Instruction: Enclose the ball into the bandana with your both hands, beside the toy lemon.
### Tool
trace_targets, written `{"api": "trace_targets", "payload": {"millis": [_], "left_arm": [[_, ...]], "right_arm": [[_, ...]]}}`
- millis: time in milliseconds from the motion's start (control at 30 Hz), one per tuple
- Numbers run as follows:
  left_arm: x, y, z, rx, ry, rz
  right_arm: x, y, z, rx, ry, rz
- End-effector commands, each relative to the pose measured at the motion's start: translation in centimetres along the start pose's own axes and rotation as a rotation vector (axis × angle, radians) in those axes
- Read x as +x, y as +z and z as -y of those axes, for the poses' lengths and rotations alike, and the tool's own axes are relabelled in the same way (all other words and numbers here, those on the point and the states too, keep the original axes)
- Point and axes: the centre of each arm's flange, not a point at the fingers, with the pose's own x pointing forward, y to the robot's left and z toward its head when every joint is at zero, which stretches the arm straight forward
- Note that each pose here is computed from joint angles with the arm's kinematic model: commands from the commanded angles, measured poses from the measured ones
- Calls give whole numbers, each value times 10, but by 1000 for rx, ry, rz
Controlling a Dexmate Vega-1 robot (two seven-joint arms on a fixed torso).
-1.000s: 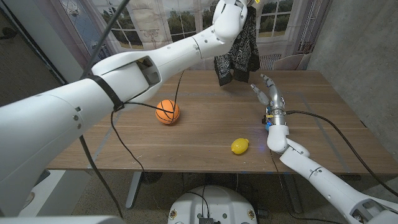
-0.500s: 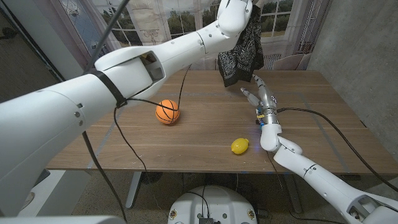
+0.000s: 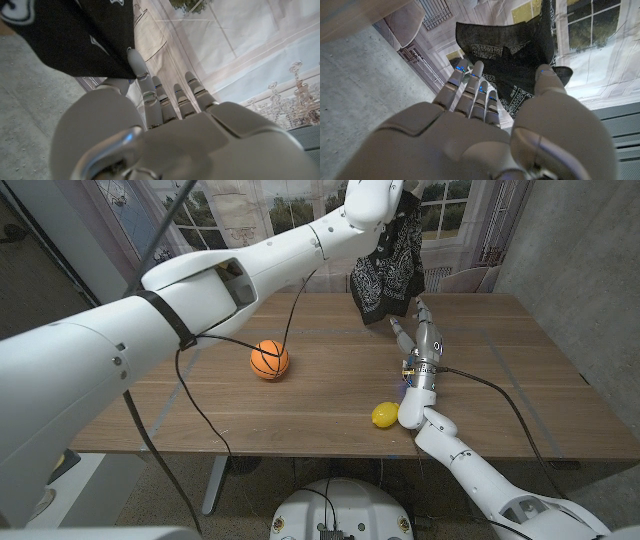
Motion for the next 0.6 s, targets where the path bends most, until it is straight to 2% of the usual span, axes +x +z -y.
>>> {"api": "trace_targets", "payload": {"millis": [33,100,167,267,333,367,400,433,500,533,567,600], "left_arm": [[-8,-5,-5,-60,-39,31],[-8,-6,-7,-88,-40,34],[-7,-6,-12,-106,-50,43],[-5,-9,-19,-173,-45,47],[-5,-11,-28,-233,21,43],[-5,-11,-28,-235,24,43],[-7,-10,-29,-228,72,32],[-8,-10,-32,-226,119,19],[-8,-11,-34,-259,153,4],[-8,-11,-35,-269,177,1],[-10,-11,-35,-278,219,-13],[-10,-11,-37,-272,221,-21]], "right_arm": [[7,7,8,-66,-44,-54],[8,7,8,-65,-37,-13],[8,10,8,-92,-67,-24],[11,11,12,-74,-26,-2],[13,11,15,-44,-6,5],[13,11,15,-42,-5,5],[12,12,15,-53,-26,14],[11,9,17,11,-38,24],[12,9,19,-9,-33,8],[13,8,20,-22,-18,32],[13,10,20,-29,-16,19],[12,11,21,-56,-26,25]]}}
